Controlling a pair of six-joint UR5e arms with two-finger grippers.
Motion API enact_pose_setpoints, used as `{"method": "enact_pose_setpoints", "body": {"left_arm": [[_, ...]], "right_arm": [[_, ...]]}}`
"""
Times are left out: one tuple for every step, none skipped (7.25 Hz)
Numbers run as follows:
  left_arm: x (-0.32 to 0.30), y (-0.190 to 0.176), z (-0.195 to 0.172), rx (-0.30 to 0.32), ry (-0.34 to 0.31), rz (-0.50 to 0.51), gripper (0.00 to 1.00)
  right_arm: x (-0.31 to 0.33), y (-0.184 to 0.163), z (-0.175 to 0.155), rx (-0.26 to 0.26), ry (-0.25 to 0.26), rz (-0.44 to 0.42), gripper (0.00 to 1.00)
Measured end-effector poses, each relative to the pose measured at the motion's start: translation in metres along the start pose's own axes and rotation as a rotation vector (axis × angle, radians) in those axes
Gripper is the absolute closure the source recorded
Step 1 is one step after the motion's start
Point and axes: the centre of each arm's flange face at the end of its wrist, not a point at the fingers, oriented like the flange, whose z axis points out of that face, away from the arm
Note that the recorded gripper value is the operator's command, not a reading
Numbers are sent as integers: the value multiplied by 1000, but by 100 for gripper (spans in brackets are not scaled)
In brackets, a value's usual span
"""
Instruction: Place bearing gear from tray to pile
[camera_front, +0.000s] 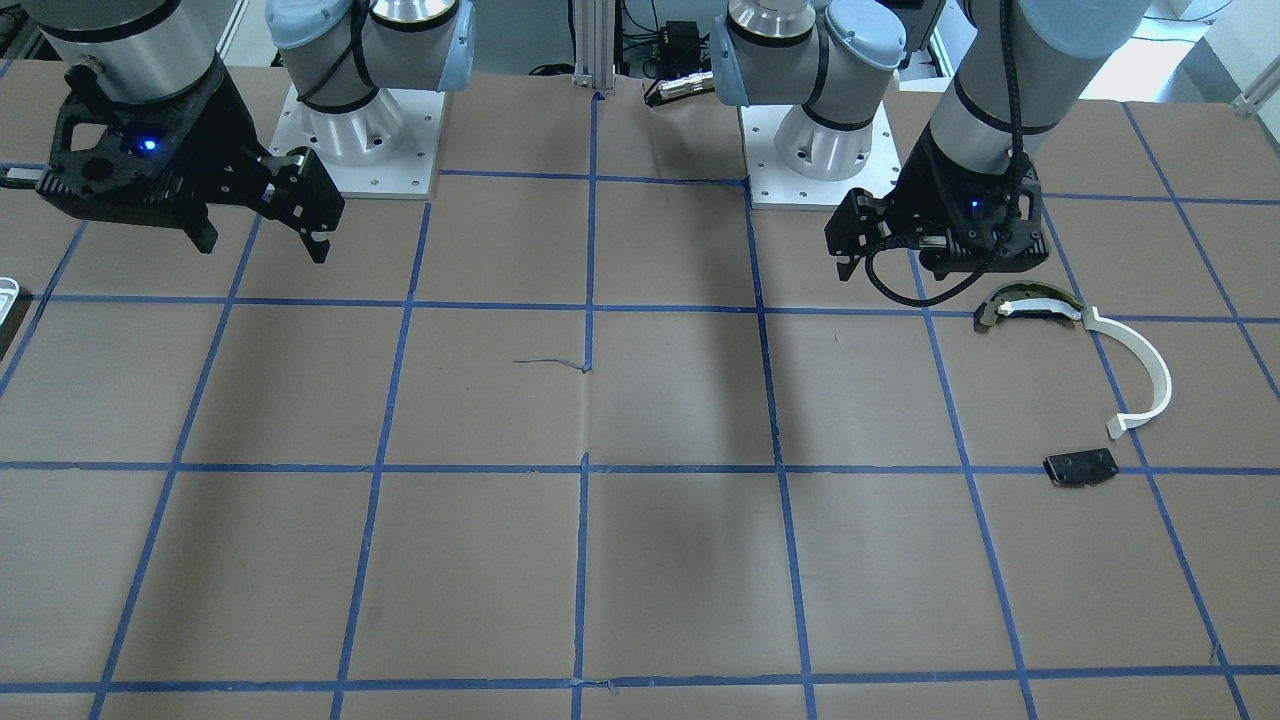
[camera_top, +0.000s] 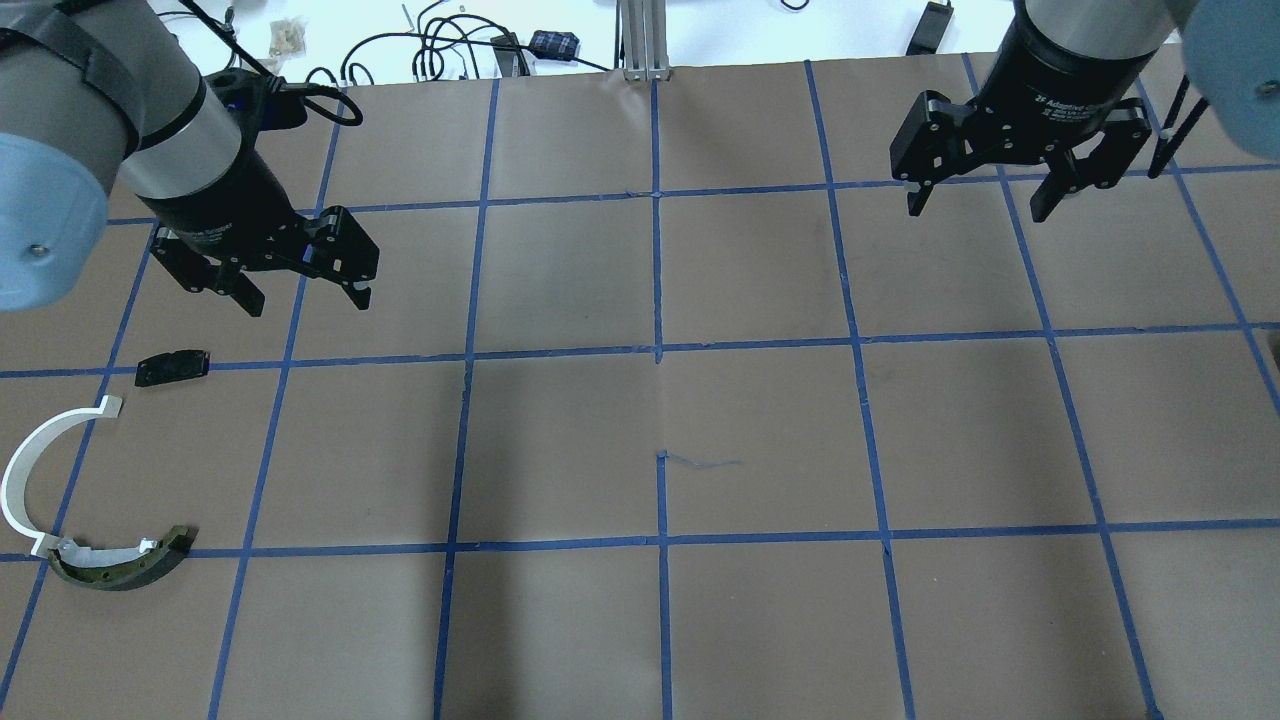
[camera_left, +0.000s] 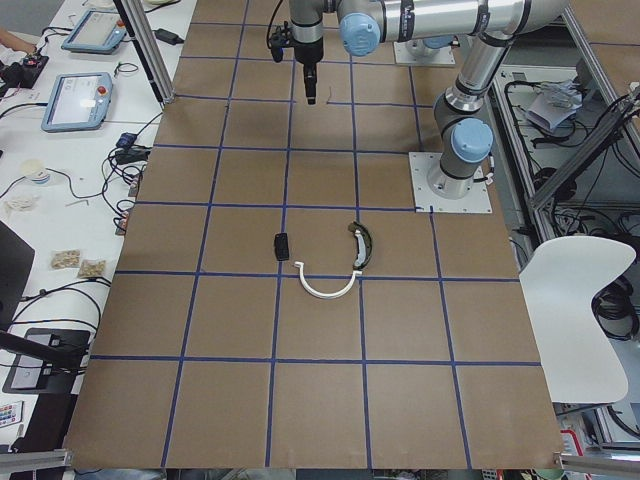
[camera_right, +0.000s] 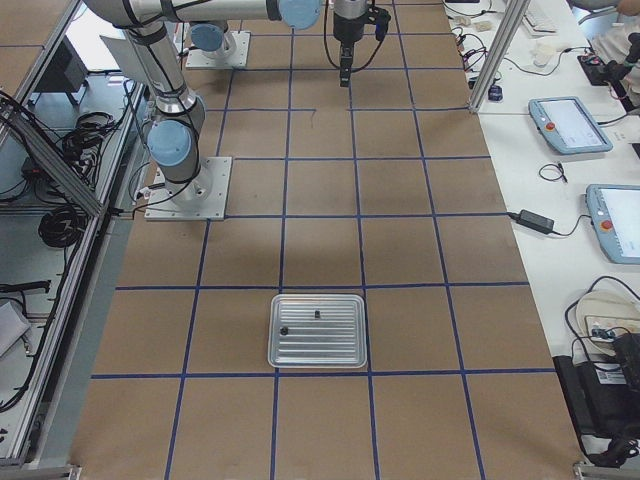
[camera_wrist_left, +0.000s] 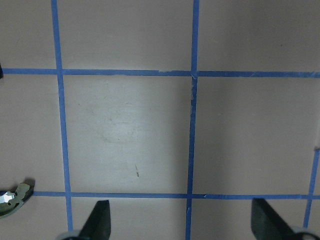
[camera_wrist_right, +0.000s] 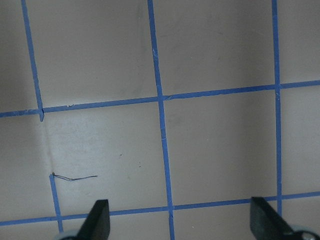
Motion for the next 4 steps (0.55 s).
{"method": "enact_pose_setpoints", "body": {"left_arm": [[0,0,0,0,0,-1,0],[-1,-1,1,0,0,-1,0],[-1,-2,2,-1,1,-2,0],[-2,-3,2,0,1,-3,0]], "right_arm": [[19,-6,1,5,19,-30,0],[59,-13,2,-3,43,-56,0],[107,-18,5,-17,54,-96,0],[150,-18,10,-30,60,-162,0]]}}
